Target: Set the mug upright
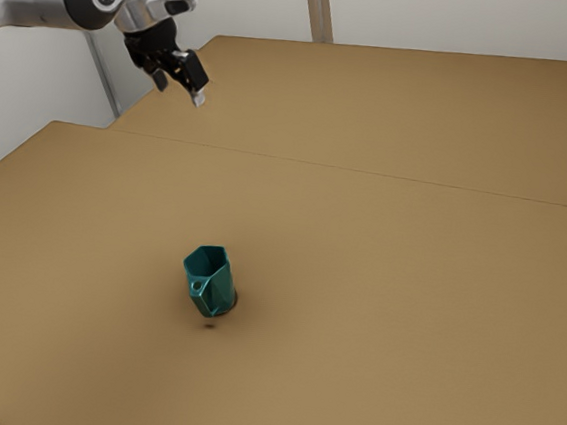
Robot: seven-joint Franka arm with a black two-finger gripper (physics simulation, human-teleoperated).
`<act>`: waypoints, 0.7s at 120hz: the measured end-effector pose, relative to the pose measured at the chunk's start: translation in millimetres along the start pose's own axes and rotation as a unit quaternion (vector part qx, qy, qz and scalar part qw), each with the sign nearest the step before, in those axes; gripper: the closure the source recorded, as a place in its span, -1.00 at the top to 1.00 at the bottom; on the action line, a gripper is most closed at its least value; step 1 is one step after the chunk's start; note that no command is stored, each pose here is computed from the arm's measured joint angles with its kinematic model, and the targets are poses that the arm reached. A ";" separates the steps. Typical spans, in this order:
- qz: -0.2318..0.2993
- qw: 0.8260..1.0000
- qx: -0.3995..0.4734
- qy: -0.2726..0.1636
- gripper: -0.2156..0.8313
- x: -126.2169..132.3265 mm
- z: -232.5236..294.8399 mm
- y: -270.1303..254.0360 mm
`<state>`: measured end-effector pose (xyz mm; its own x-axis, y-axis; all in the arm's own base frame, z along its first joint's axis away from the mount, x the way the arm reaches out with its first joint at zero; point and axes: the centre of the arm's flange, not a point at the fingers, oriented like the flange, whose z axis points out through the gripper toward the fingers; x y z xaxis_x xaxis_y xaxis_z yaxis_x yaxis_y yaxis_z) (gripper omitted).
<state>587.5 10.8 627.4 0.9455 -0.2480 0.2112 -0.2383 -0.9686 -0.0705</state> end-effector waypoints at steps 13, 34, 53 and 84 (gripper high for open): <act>-0.014 1.000 0.012 -0.006 0.58 -7.6 -14.2 -23.8; -0.033 0.999 0.014 -0.030 0.59 -17.9 -14.9 -43.3; -0.030 0.999 0.008 -0.039 0.59 -17.7 -13.4 -36.2; -0.009 0.999 -0.002 -0.045 0.59 -10.1 -11.3 -7.7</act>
<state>577.3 20.7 636.9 0.9658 -0.2275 0.1244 -0.2210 -0.9732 -0.0639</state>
